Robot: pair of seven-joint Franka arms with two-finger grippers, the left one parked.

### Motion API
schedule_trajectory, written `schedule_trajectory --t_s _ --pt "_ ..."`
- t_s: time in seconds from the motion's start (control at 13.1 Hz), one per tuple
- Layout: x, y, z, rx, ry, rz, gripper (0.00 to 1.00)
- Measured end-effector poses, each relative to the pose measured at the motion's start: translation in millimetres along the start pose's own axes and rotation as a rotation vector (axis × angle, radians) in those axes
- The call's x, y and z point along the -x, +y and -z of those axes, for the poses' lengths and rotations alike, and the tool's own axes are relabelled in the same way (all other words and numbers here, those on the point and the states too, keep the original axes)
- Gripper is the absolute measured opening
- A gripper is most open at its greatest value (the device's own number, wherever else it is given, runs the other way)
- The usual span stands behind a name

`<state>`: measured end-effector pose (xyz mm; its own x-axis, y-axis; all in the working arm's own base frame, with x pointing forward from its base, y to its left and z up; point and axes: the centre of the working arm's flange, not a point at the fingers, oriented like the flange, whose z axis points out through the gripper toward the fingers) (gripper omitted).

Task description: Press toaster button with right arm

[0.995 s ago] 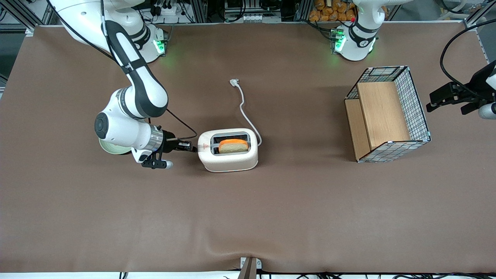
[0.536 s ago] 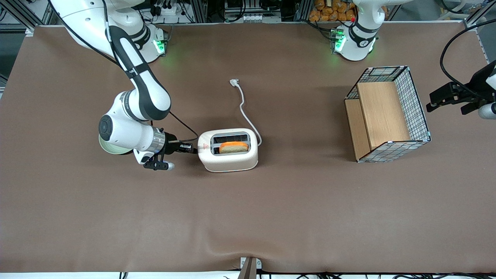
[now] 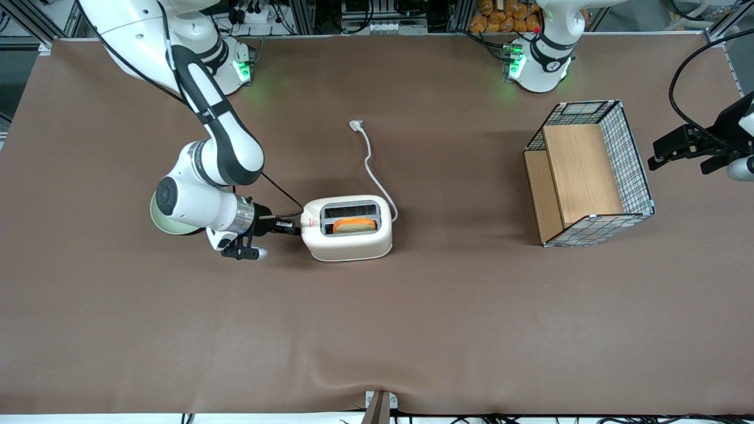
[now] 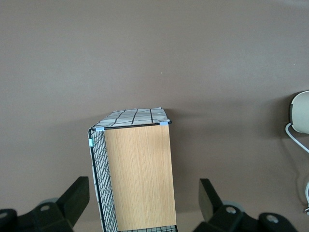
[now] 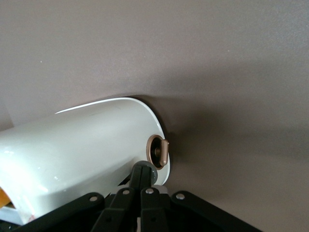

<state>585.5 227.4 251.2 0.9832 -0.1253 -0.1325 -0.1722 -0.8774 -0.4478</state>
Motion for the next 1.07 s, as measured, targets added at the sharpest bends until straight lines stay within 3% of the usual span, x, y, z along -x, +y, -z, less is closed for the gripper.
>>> schedule_trajectory --t_s 1.07 --pt "-0.6 1.0 -4.5 0.004 0.007 0.018 0.01"
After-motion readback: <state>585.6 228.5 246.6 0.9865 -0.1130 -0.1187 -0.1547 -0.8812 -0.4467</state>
